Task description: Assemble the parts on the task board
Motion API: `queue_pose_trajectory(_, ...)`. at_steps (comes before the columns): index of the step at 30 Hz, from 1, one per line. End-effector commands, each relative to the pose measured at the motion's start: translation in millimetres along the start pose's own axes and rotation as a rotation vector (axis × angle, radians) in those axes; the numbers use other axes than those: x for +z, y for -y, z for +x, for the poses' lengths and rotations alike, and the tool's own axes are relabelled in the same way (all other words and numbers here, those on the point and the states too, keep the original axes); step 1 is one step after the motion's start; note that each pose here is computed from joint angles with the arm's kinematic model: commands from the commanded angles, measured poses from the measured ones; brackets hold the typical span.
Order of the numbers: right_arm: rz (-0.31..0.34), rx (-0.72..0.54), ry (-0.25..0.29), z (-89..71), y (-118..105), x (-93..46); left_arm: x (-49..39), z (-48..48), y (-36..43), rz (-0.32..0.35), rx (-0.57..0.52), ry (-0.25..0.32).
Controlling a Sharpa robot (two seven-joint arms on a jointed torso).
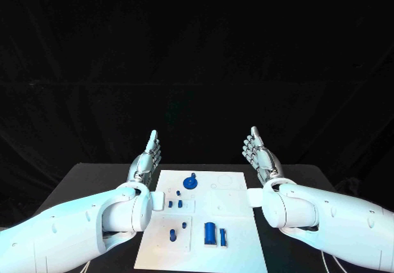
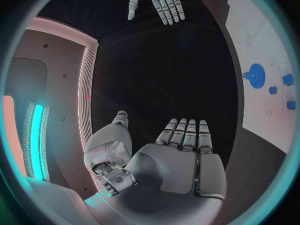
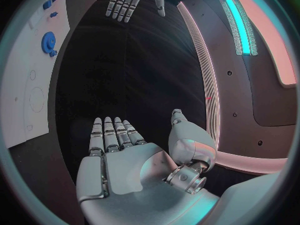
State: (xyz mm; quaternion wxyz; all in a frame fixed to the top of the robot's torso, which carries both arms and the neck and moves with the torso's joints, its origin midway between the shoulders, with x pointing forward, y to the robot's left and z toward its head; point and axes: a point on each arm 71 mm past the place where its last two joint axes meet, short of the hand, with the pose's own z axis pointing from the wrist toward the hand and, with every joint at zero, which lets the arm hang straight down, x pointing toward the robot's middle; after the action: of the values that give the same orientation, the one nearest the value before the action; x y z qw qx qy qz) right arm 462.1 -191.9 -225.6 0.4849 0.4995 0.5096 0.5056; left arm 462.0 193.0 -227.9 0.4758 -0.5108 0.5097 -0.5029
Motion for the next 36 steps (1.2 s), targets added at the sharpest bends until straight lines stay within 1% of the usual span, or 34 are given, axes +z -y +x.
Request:
queue_pose_trajectory(1,-0.018,-0.001,0.013,-0.5,-1.4,-0.4,-0.4,0.7,3.7,0.041,0.019,0.008)
queue_pose_trajectory(36,-0.018,-0.001,0.013,-0.5,-1.4,-0.4,-0.4,0.7,3.7,0.041,0.019,0.008)
